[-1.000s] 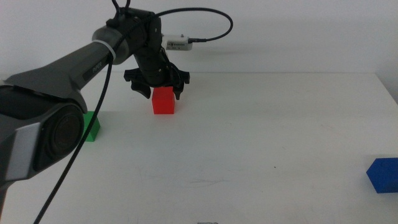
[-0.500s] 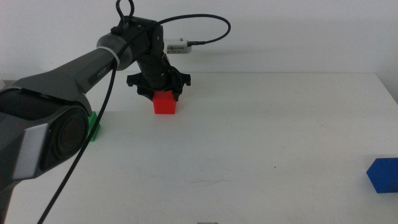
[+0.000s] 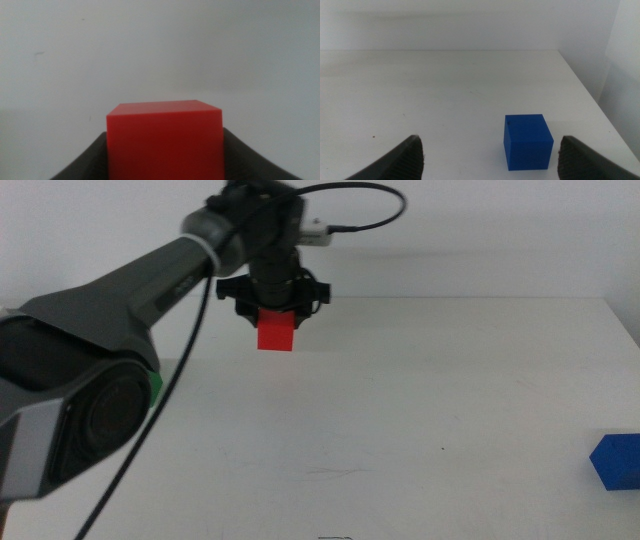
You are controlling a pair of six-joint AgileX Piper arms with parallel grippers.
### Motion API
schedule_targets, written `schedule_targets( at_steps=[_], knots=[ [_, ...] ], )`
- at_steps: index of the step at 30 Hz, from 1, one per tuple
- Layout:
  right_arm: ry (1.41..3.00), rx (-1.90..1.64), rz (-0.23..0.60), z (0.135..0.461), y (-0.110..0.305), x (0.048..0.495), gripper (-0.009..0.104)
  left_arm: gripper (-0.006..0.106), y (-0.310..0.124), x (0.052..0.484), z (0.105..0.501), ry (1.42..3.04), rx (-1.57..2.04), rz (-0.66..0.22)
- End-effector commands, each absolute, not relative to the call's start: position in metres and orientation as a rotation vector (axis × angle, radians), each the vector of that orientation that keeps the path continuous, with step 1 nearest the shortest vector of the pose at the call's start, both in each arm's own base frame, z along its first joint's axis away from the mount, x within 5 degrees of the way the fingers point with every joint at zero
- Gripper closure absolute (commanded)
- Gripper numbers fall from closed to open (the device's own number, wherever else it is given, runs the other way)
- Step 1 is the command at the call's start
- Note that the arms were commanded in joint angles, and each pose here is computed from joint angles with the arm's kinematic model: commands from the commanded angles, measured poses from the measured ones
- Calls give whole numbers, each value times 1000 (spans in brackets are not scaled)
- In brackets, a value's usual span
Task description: Stack red cubes first, then green, then blue cubes in a specific spot.
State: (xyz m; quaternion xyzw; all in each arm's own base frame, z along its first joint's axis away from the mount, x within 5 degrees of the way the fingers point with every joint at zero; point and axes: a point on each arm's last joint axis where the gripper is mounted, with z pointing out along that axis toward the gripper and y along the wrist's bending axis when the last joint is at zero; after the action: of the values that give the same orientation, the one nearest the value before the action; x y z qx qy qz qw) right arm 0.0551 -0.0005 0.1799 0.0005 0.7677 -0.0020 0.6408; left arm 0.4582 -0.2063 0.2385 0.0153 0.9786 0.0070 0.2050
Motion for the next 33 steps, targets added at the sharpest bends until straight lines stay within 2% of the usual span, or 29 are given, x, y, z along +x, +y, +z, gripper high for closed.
schedule_targets(
  at_steps=[1, 5, 11, 15, 22, 28, 33],
  knots=[
    [1633, -13, -15, 196, 0, 54, 8, 100, -215, 437, 296, 2596, -17, 57],
    [1633, -13, -15, 196, 0, 54, 8, 102, -236, 413, 304, 2619, -18, 129],
    [1633, -13, -15, 196, 0, 54, 8, 102, -247, 378, 315, 2630, -20, 95],
    [1633, -13, -15, 196, 0, 54, 8, 102, -248, 348, 315, 2595, 16, 11],
    [1633, -13, -15, 196, 0, 54, 8, 102, -255, 304, 287, 2551, -115, -226],
    [1633, -13, -15, 196, 0, 54, 8, 102, -268, 295, 261, 2599, -115, -214],
    [1633, -13, -15, 196, 0, 54, 8, 102, -279, 298, 246, 2611, -96, -273]
  ],
)
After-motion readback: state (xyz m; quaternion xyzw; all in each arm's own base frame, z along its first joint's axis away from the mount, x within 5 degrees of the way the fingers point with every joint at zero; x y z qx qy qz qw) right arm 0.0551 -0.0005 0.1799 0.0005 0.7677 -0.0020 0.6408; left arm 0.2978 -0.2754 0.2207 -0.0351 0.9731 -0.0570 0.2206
